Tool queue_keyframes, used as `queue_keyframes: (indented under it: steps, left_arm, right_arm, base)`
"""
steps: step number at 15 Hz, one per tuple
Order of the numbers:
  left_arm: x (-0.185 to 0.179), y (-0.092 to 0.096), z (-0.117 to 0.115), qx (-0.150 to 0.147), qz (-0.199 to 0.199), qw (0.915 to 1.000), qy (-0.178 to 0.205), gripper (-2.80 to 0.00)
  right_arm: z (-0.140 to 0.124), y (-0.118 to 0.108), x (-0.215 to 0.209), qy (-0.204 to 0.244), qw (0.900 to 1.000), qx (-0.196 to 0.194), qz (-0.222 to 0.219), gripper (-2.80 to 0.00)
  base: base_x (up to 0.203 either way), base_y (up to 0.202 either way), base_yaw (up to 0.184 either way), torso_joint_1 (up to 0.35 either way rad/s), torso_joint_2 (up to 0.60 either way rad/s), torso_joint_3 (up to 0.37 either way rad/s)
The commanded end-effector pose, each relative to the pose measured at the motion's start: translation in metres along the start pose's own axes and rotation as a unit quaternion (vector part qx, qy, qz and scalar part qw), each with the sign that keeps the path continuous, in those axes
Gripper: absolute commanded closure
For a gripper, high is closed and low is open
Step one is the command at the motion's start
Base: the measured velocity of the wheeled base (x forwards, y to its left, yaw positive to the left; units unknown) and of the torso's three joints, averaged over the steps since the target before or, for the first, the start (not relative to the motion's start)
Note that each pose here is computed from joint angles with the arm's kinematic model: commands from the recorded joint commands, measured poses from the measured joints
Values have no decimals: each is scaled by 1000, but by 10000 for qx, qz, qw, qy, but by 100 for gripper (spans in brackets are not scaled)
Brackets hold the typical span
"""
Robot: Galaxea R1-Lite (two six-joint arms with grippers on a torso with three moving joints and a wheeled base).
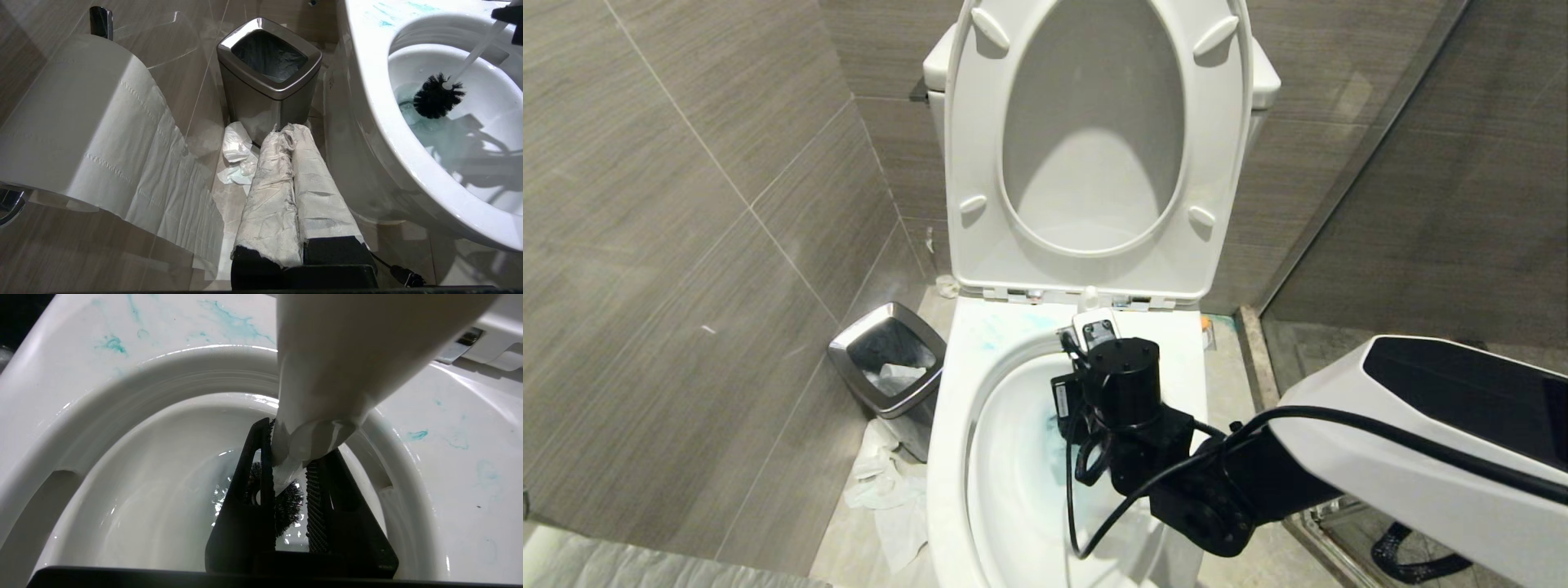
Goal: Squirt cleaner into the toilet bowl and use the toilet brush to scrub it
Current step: Scrub the toilet bowl
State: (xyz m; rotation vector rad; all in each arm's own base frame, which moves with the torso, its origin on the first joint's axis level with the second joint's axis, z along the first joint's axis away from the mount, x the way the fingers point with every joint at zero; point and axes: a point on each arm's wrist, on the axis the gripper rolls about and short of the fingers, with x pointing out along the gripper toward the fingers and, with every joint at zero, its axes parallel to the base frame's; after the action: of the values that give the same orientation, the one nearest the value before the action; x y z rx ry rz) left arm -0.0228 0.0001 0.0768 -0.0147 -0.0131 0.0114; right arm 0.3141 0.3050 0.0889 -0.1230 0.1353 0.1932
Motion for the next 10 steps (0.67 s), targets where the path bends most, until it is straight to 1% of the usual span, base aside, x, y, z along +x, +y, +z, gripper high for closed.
queue_keyframes:
  steps: [1,4,7,10]
  left_arm:
    - [1,0,-2,-3,4,10000,34,0]
    - [1,0,-2,5,4,10000,34,0]
    - [1,0,-2,1,4,10000,38,0]
    - [1,0,-2,-3,4,10000,34,0]
  right_arm:
    - [-6,2,4,28,10000,-25,-31,0]
    - [31,-9,-20,-272,9995,150,22,0]
    - [62,-32,-63,-377,9992,-25,122,0]
    - [99,-53,-99,-616,9976,-44,324,0]
  base:
    - [0,0,0,0,0,0]
    - [0,0,0,0,0,0]
    - [0,0,0,0,0,0]
    - [0,0,0,0,0,0]
